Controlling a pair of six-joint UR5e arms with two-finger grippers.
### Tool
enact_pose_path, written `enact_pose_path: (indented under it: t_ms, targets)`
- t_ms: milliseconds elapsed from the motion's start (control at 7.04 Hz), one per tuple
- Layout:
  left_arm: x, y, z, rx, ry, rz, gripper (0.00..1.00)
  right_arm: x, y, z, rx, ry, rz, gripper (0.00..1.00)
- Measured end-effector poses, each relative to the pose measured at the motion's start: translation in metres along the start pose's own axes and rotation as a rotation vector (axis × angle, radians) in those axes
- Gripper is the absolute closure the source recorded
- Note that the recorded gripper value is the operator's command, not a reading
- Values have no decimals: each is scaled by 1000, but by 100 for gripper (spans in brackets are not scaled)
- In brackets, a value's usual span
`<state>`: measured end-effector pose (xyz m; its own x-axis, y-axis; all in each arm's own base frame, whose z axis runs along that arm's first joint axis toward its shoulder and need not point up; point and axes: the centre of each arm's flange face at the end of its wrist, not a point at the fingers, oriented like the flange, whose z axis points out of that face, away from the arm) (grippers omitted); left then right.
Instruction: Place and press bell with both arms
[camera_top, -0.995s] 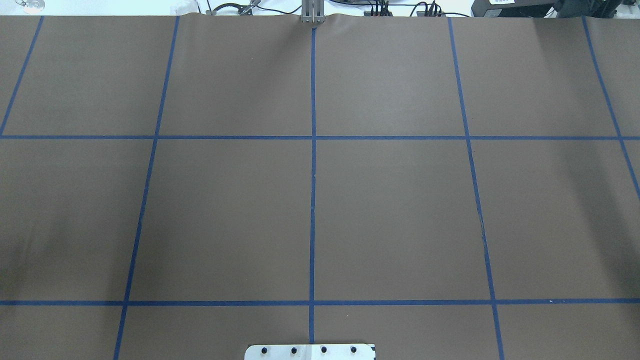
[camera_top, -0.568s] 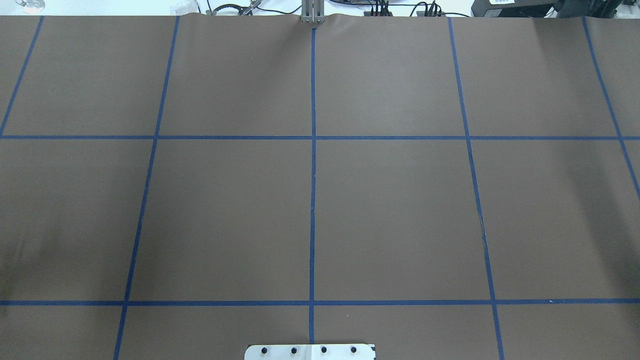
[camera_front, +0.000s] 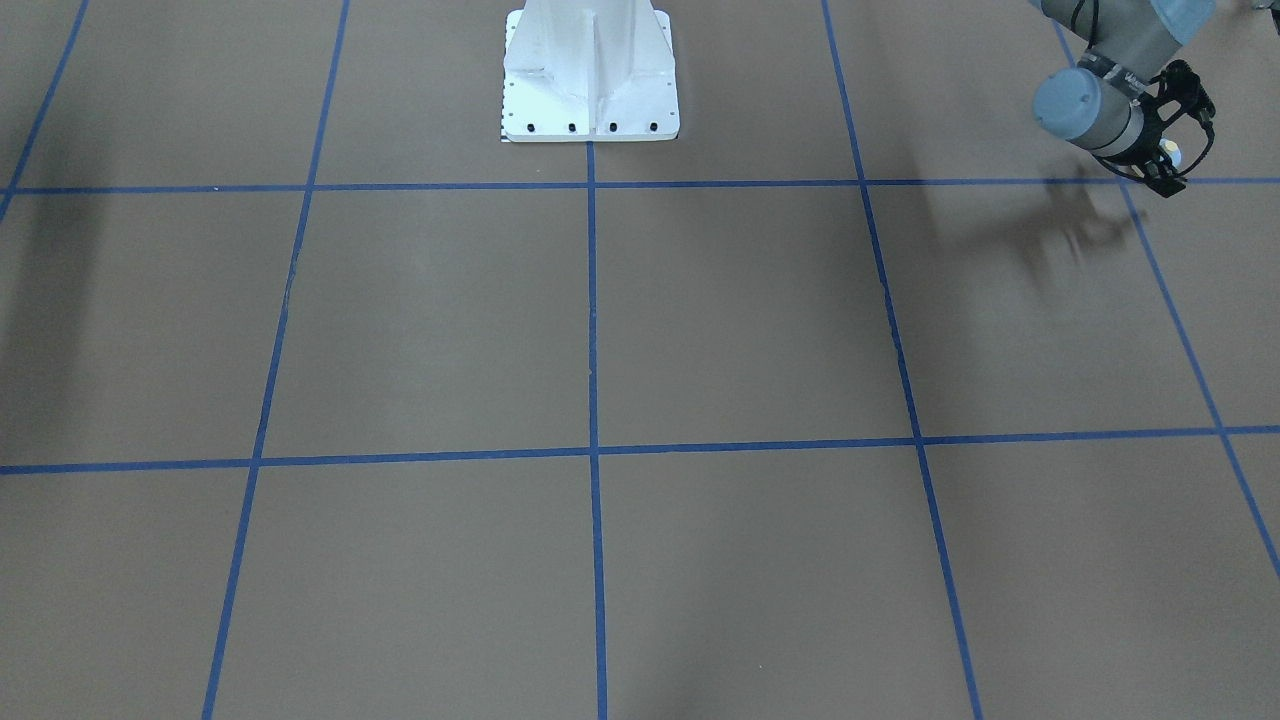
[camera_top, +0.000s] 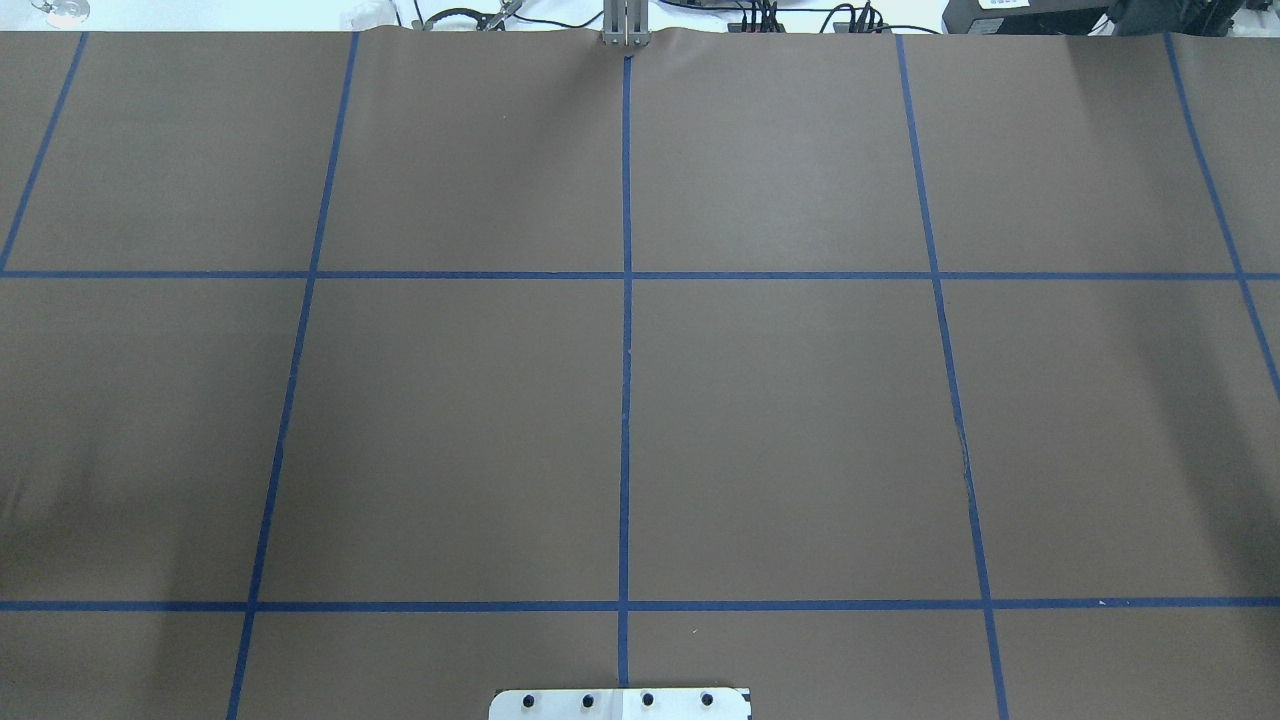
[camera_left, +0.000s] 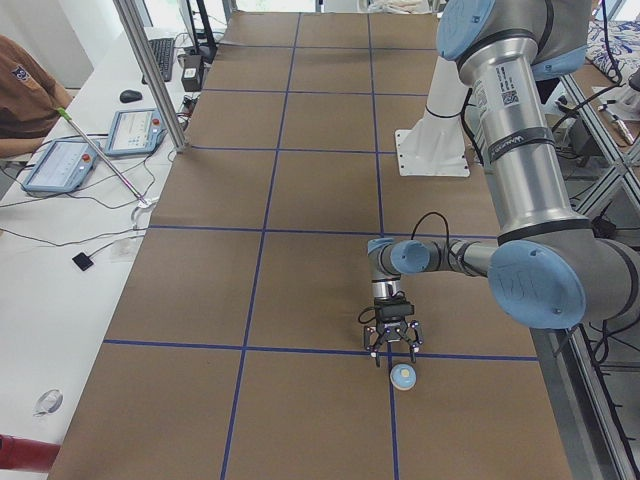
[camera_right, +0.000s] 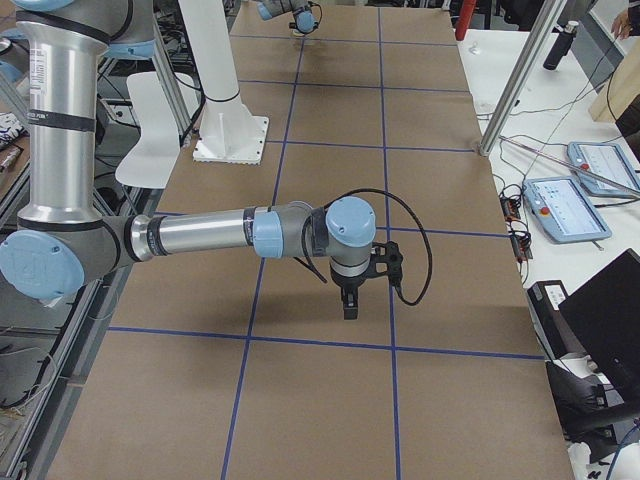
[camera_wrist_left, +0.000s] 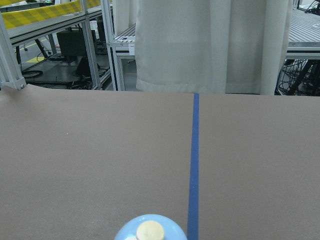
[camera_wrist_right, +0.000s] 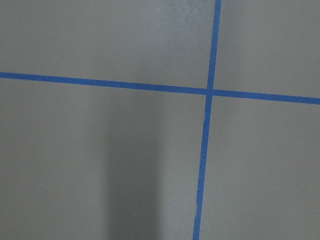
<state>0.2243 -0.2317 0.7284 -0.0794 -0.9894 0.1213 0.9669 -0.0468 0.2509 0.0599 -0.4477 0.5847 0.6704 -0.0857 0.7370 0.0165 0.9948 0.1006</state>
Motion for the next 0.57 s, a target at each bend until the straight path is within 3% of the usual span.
enact_pose_path:
  t_ms: [568]
  targets:
    - [-1, 7, 19, 34, -11, -40, 0, -2, 0, -3, 6, 0, -5, 0]
